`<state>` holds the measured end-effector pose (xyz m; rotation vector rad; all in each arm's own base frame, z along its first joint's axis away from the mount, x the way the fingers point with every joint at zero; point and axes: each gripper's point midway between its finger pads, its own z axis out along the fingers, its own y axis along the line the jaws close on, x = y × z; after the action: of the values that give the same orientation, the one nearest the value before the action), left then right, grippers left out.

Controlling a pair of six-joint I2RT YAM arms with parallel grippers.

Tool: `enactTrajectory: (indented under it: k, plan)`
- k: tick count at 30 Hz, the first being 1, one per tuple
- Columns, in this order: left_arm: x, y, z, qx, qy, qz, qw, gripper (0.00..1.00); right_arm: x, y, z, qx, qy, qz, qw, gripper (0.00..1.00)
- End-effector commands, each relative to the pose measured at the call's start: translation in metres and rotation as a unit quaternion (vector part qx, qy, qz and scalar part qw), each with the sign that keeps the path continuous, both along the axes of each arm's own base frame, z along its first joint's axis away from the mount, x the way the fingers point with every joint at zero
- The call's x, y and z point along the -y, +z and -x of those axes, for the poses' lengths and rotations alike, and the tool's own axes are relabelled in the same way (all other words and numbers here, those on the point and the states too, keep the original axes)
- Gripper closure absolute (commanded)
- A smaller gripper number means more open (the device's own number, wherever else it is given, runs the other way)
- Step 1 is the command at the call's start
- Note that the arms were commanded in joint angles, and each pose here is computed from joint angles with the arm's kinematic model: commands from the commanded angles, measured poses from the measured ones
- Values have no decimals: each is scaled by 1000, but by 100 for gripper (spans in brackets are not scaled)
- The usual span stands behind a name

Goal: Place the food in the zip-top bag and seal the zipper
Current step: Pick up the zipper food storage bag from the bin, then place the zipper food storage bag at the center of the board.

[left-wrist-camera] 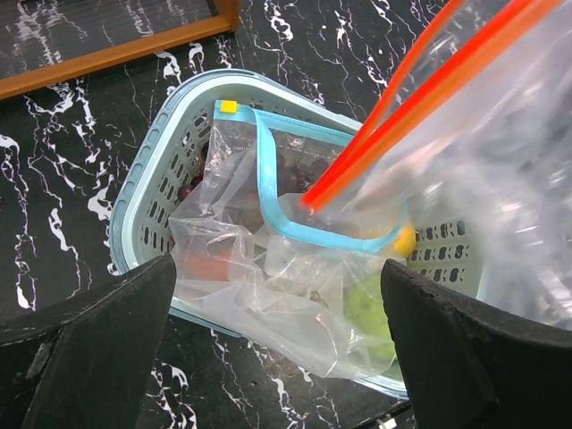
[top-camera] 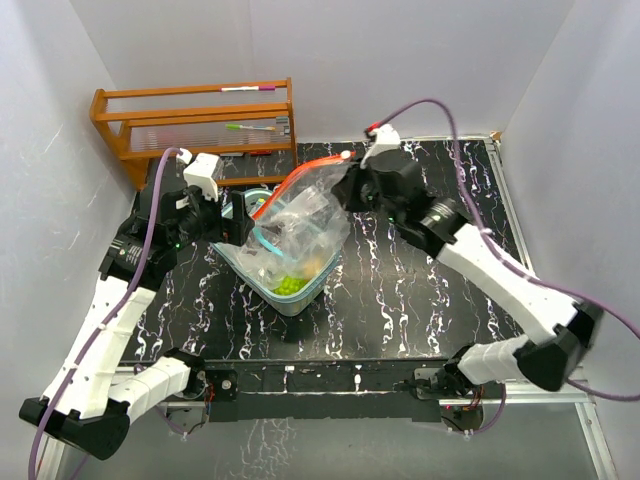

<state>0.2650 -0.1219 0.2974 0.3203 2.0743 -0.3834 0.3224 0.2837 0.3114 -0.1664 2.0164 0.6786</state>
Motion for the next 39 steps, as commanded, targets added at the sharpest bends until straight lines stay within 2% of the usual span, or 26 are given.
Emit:
enactTrajectory:
  k: [1, 4, 8, 10, 15, 21, 22, 23, 25, 27, 28, 31, 34, 39]
  plan:
    - [2, 4, 1, 1, -3, 4, 1000, 3, 66, 75, 2, 89, -132, -36, 987, 92]
    - [2, 4, 2, 2, -4, 5, 1000, 3, 114, 63, 1, 91, -225, 0, 970, 92]
    - [3, 5, 2, 2, -5, 7, 1000, 3, 172, 14, 3, 51, -337, 65, 938, 92]
    - [3, 5, 3, 2, -6, 8, 1000, 3, 189, -14, 8, 26, -365, 79, 927, 92]
    - [4, 5, 3, 1, -8, 10, 1000, 3, 204, -79, 28, -36, -379, 80, 921, 92]
    - [6, 4, 2, -1, -12, 12, 1000, 3, 181, -148, 55, -123, -324, 51, 937, 92]
    - [6, 4, 2, -1, -12, 12, 1000, 3, 177, -157, 59, -135, -313, 44, 939, 89]
    - [7, 3, 2, -3, -12, 12, 1000, 3, 174, -167, 64, -147, -302, 44, 941, 76]
    - [6, 4, 2, -1, -12, 12, 1000, 3, 170, -176, 72, -164, -295, 31, 941, 41]
    - [6, 4, 2, -1, -11, 13, 1000, 3, 171, -175, 76, -165, -289, 30, 942, 11]
    - [6, 3, 2, -2, -11, 13, 1000, 3, 172, -170, 77, -161, -287, 29, 944, 3]
    - [8, 1, 1, -5, -12, 15, 1000, 3, 172, -145, 79, -147, -282, 13, 948, 2]
    - [8, -1, 0, -9, -12, 14, 1000, 3, 164, -105, 79, -123, -242, 8, 963, 2]
    - [7, -1, -1, -10, -8, 11, 1000, 3, 121, -57, 78, -104, -107, 8, 989, 2]
